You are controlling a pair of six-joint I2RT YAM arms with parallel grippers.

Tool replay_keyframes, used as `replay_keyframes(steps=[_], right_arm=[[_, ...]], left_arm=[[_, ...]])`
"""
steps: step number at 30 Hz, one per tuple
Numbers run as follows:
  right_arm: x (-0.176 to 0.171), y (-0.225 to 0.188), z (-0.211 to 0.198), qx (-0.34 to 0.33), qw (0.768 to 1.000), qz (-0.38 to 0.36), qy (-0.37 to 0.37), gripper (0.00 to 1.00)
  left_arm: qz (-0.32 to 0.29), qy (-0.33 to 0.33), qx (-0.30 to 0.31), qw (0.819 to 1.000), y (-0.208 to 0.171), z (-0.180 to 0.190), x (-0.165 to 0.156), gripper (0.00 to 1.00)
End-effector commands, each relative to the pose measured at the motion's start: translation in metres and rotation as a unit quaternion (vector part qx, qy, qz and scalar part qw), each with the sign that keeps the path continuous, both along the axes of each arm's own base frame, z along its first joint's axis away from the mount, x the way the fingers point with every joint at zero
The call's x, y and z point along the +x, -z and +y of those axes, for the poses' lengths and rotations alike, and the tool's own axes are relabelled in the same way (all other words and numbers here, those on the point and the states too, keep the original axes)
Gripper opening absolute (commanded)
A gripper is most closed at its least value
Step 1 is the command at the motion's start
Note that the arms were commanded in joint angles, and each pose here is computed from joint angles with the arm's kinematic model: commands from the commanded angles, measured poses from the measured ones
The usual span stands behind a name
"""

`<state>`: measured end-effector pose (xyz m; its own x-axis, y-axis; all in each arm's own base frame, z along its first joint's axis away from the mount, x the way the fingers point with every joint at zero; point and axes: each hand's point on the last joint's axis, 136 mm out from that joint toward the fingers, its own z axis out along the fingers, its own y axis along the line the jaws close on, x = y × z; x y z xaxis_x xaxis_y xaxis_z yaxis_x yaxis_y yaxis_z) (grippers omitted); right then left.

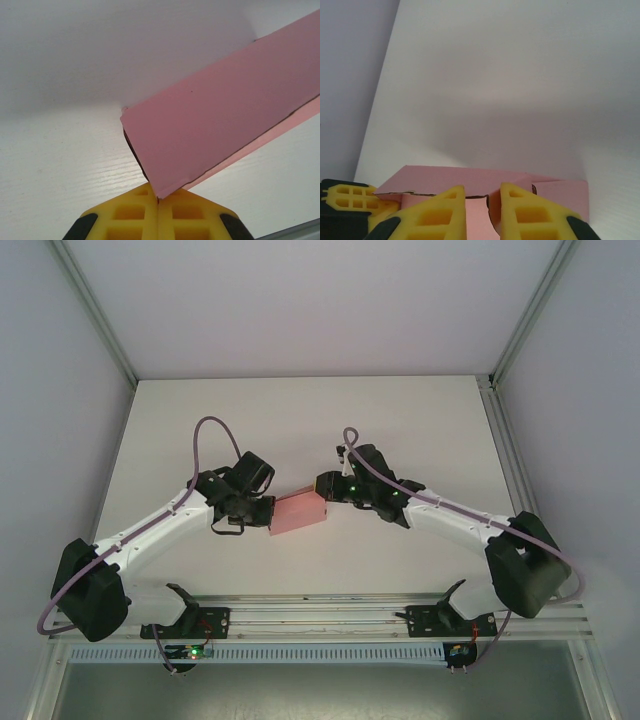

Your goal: Assemble paper box

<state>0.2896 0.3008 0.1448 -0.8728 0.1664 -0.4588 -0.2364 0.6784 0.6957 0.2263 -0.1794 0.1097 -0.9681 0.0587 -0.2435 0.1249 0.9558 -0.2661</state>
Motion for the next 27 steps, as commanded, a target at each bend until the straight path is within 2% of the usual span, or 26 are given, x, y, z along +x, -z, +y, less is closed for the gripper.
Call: replay_keyframes(steps=[1,3,6,7,11,14,17,20,24,27], right_arm=[[-0.046,0.026,0.019,0.049,0.989,0.117,-0.075,0.16],[-0.043,0.019,0.022,0.064,0.989,0.107,-0.078,0.15],[-0.039,0.028,0.002,-0.028,0.994,0.081,-0.064,0.15],[-0.039,0.030,-0.003,-0.041,0.994,0.087,-0.054,0.16],[-0.038,0.018,0.004,0.015,0.994,0.094,-0.061,0.16],[-0.042,0.021,0.012,0.023,0.990,0.117,-0.079,0.15],[-0.046,0.029,0.014,0.002,0.991,0.095,-0.095,0.13],[-0.053,0.053,0.003,-0.052,0.991,0.059,-0.112,0.03],[-0.065,0.088,-0.023,-0.148,0.984,0.032,-0.100,0.02],[-0.073,0.104,-0.039,-0.191,0.978,0.026,-0.082,0.00]], left_arm=[[0.069,0.010,0.050,0.996,0.039,0.015,-0.026,0.00],[0.067,0.009,0.050,0.996,0.039,0.015,-0.025,0.00],[0.067,0.008,0.052,0.996,0.039,0.016,-0.025,0.00],[0.066,0.008,0.052,0.996,0.039,0.016,-0.025,0.00],[0.069,0.008,0.051,0.996,0.041,0.015,-0.024,0.00],[0.071,0.009,0.050,0.996,0.041,0.014,-0.024,0.00],[0.068,0.007,0.051,0.996,0.040,0.015,-0.024,0.00],[0.066,0.007,0.051,0.997,0.039,0.015,-0.024,0.00],[0.068,0.003,0.063,0.996,0.042,0.021,-0.027,0.00],[0.071,0.003,0.063,0.995,0.046,0.021,-0.028,0.00]])
